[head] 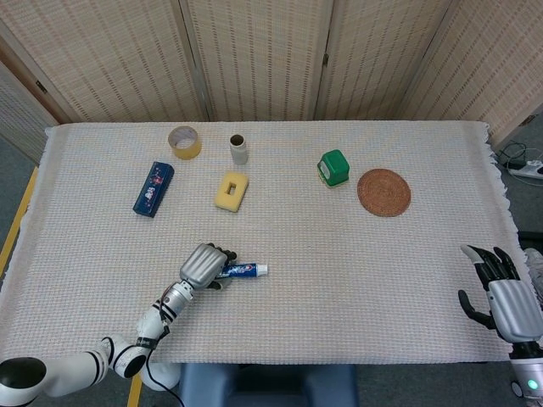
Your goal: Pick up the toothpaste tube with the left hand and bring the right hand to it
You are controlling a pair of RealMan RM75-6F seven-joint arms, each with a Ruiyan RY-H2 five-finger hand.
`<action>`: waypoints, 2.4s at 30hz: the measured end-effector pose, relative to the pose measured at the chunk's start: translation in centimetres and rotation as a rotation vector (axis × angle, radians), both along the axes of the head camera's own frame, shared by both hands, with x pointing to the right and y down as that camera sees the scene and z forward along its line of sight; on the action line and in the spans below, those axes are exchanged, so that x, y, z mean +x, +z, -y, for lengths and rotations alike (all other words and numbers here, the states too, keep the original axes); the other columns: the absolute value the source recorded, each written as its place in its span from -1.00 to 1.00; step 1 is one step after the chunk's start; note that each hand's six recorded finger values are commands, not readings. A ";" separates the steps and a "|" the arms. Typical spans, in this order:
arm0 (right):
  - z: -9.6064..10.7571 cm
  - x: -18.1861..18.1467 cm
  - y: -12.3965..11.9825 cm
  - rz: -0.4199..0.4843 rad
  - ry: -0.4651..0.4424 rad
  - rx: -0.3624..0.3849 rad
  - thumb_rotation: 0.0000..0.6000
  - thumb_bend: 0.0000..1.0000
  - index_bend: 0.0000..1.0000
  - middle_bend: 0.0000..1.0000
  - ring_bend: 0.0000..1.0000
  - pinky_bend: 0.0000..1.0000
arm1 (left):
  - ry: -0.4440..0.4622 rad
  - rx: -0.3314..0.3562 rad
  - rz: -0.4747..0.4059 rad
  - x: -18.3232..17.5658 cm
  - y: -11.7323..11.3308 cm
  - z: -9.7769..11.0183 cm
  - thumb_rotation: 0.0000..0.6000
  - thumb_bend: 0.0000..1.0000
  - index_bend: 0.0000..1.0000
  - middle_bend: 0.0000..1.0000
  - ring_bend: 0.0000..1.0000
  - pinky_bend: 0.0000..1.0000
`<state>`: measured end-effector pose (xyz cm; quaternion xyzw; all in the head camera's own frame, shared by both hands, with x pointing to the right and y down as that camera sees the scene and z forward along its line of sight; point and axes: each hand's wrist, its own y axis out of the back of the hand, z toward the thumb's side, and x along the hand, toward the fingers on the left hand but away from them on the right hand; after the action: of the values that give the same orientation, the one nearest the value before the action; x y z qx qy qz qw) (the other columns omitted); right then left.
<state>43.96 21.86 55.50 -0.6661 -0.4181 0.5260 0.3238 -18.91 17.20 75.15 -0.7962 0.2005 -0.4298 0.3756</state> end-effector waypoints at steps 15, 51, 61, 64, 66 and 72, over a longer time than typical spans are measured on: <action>2.5 -6.8 -1.4 0.073 -0.221 0.074 1.00 0.02 -0.91 -0.71 -0.74 -0.96 | -0.069 -0.031 -0.329 -1.1 -5.0 2.3 1.00 0.28 0.56 0.48 0.46 0.41; 7.5 -28.0 0.0 0.332 -0.582 0.092 1.00 0.02 -1.00 -0.95 -0.90 -1.00 | -0.085 -0.082 -0.494 2.3 -15.2 3.6 1.00 0.32 0.59 0.49 0.47 0.41; 7.4 -29.0 0.3 0.337 -0.602 0.086 1.00 0.02 -1.00 -0.95 -0.90 -1.00 | -0.085 -0.092 -0.490 2.4 -15.3 3.5 1.00 0.32 0.58 0.49 0.47 0.41; 7.5 -29.2 0.4 0.336 -0.602 0.083 1.00 0.02 -1.00 -0.95 -0.90 -1.00 | -0.082 -0.091 -0.490 2.4 -15.4 3.4 1.00 0.32 0.58 0.49 0.47 0.41; 7.5 -29.3 0.4 0.333 -0.604 0.082 1.00 0.02 -1.00 -0.95 -0.90 -1.00 | -0.080 -0.090 -0.490 2.3 -15.4 3.3 1.00 0.32 0.58 0.49 0.47 0.41; 7.7 -29.6 0.3 0.325 -0.603 0.089 1.00 0.02 -1.00 -0.95 -0.90 -1.00 | -0.074 -0.086 -0.486 2.1 -15.4 3.2 1.00 0.32 0.59 0.49 0.47 0.41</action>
<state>14.37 14.15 55.84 -0.8200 -0.2713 0.2747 0.4227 -16.79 14.02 59.72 -0.8836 0.2956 -0.2473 0.2658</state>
